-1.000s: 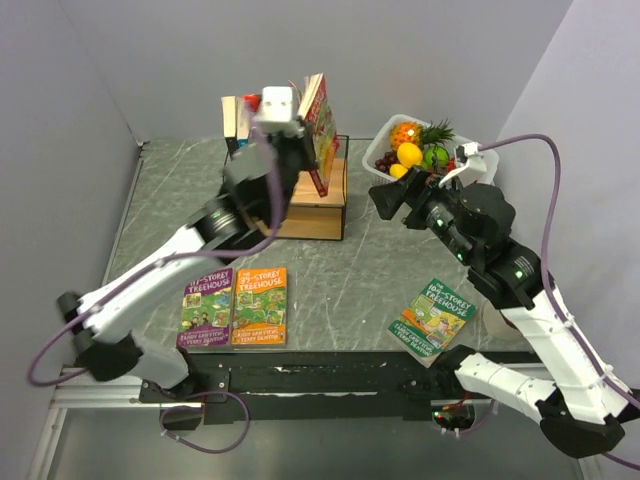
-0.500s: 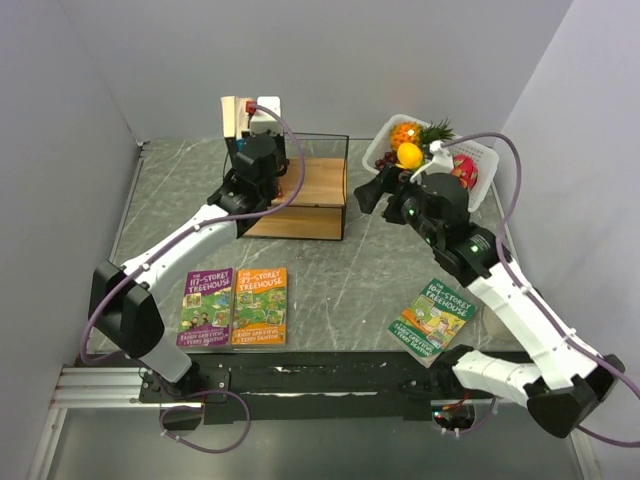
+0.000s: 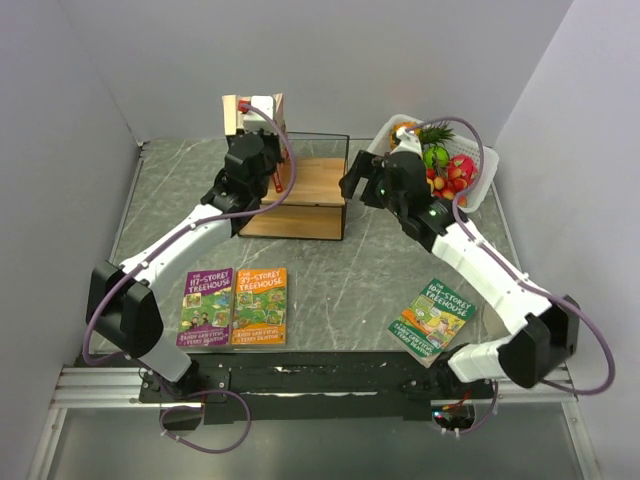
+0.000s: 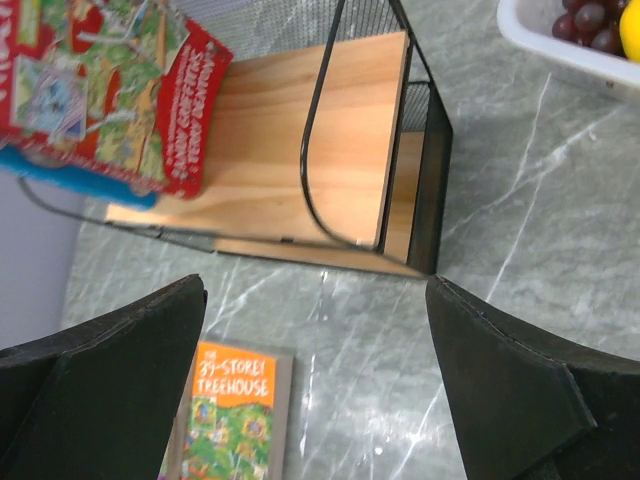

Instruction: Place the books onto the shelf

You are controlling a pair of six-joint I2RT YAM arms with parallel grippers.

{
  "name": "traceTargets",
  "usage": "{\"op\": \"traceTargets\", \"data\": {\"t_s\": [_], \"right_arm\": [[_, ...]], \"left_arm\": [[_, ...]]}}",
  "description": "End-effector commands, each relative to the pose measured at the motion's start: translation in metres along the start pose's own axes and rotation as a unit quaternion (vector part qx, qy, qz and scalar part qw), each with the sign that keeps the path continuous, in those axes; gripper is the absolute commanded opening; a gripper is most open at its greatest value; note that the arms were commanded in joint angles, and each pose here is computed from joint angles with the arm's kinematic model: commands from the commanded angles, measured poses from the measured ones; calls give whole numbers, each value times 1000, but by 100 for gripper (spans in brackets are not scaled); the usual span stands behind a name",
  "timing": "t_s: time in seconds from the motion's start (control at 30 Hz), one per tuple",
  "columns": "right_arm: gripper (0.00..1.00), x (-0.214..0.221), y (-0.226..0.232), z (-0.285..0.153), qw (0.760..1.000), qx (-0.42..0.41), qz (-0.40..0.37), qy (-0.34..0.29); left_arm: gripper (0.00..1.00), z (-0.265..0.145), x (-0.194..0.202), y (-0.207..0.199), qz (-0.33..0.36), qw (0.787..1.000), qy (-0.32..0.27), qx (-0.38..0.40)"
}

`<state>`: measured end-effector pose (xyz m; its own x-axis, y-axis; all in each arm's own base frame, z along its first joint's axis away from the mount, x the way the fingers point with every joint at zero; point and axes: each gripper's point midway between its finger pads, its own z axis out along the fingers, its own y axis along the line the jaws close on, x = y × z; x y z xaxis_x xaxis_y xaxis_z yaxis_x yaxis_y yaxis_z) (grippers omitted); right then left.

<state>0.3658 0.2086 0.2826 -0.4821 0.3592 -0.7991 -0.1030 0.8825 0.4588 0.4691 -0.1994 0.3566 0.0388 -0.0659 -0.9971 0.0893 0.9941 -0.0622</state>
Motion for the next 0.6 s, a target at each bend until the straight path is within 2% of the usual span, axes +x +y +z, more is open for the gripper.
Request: {"op": "traceTargets", "data": {"t_s": [0.0,0.17,0.23,0.33,0.47,0.5,0.57], "right_arm": [[96,-40,5,13,999,9,-1,-47],[89,-40,-2,38,999,20,-3,-33],[85,-36,-3,46,999,20,-4,-25],[81,-34,-1,49,1000,12,-3,-21],[81,-33,1,50,1000,5,2,-20],[81,-33,2,50,1000,3,2,-19],[81,-33,2,50,1000,2,2,-19]], "left_arm": [[1,-7,-24,-1,-23,999,-41,20],[1,-9,-10,4,-8,1000,-22,11],[4,-10,-10,8,-8,1000,-20,1],[16,-11,-11,11,-6,1000,-18,-7],[29,-13,-14,15,-3,1000,-15,-16],[36,-14,-13,16,-1,1000,-12,-16],[41,-15,-16,17,-1,1000,-13,-19]]}}
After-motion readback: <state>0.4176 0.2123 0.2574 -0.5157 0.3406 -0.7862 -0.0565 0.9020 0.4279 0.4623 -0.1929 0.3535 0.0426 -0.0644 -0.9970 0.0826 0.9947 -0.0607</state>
